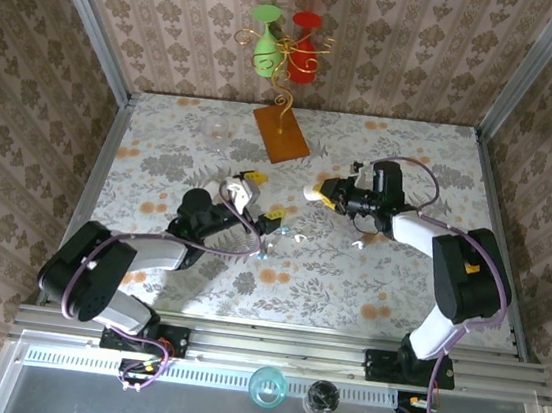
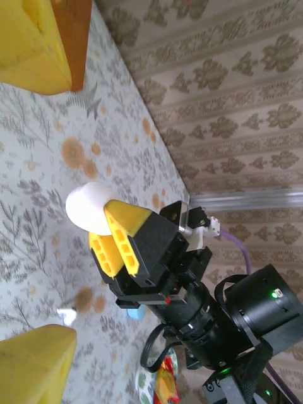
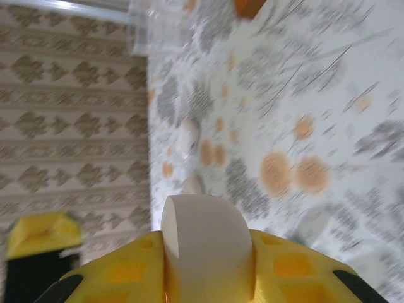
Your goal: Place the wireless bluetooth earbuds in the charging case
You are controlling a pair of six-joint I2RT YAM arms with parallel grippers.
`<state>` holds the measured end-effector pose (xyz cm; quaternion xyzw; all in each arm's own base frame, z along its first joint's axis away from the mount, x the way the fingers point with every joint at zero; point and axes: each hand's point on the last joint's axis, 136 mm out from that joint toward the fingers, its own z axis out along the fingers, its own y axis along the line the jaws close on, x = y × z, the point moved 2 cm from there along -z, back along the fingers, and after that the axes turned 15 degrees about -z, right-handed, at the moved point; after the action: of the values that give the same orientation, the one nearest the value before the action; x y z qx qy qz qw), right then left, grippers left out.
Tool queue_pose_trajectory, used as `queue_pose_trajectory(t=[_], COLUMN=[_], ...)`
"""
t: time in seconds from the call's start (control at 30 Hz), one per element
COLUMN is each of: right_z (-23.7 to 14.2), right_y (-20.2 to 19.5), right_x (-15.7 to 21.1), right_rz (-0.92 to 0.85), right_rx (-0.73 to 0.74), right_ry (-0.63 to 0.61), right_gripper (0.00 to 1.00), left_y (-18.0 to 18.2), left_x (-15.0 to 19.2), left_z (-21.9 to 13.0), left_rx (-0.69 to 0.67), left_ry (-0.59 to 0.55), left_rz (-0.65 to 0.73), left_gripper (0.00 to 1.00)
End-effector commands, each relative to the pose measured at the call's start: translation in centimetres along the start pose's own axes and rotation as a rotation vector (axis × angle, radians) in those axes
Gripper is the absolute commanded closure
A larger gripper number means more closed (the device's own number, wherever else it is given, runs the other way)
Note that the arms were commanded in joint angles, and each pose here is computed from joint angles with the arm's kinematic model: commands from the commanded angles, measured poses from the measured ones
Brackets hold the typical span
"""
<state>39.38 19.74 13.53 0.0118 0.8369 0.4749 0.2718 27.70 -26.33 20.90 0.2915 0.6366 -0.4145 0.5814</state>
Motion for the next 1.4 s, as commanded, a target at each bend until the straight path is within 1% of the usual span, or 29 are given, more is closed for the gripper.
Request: queue_pose_trajectory(t=[0.0,0.1,0.27,0.33,0.43,0.5,0.57,0.67,0.77,0.83,0.93,1.07,1.17,1.33,1.37], right_z=[1.3,2.6,4.4,5.2,6.2,6.7,6.7,6.3,5.1,4.0,2.4,-0.4,-3.3,-9.7,-10.8], right_y=[-3.1,-5.6,-7.7,-8.5,-9.7,-10.1,-10.3,-9.9,-8.8,-8.2,-7.0,-5.5,-5.5,-7.8,-8.3], right_x=[-1.3,-1.9,-3.1,-3.3,-3.6,-3.8,-4.3,-5.0,-5.5,-5.7,-5.7,-5.3,-4.9,-4.6,-4.7], right_rz=[-0.057,-0.033,-0.001,0.013,0.041,0.045,0.036,0.001,-0.046,-0.073,-0.117,-0.202,-0.295,-0.473,-0.500], right_rx=[0.143,0.228,0.268,0.275,0.286,0.296,0.316,0.344,0.360,0.377,0.390,0.438,0.568,0.925,0.983], right_ry=[-0.007,-0.007,-0.018,-0.013,-0.018,-0.021,-0.032,-0.031,-0.038,-0.051,-0.076,-0.075,-0.058,0.037,0.074], right_gripper=[0.90,0.90,0.89,0.89,0.87,0.82,0.74,0.55,0.37,0.29,0.24,0.22,0.22,0.18,0.17], left_y=[1.2,1.9,2.6,3.4,4.2,4.7,5.3,6.6,8.1,9.0,10.6,12.4,12.9,12.4,12.3], left_x=[1.0,1.5,2.5,2.8,3.5,3.7,3.7,3.7,3.7,4.0,4.4,5.1,5.5,5.3,5.4], left_z=[-1.1,-1.9,-3.8,-4.6,-5.5,-5.9,-6.1,-6.5,-7.0,-7.3,-7.7,-8.3,-8.2,-6.7,-6.4], left_rx=[-0.094,-0.177,-0.285,-0.355,-0.423,-0.459,-0.491,-0.550,-0.626,-0.656,-0.701,-0.747,-0.751,-0.681,-0.666], left_ry=[0.090,0.187,0.337,0.383,0.471,0.504,0.519,0.549,0.608,0.651,0.703,0.767,0.782,0.730,0.723], left_rz=[0.040,0.052,0.070,0.042,0.022,0.001,-0.032,-0.082,-0.122,-0.137,-0.161,-0.223,-0.242,-0.255,-0.255], left_gripper=[0.02,0.00,0.00,0.00,0.00,0.00,0.00,0.00,0.00,0.00,0.00,0.00,0.00,0.00,0.00])
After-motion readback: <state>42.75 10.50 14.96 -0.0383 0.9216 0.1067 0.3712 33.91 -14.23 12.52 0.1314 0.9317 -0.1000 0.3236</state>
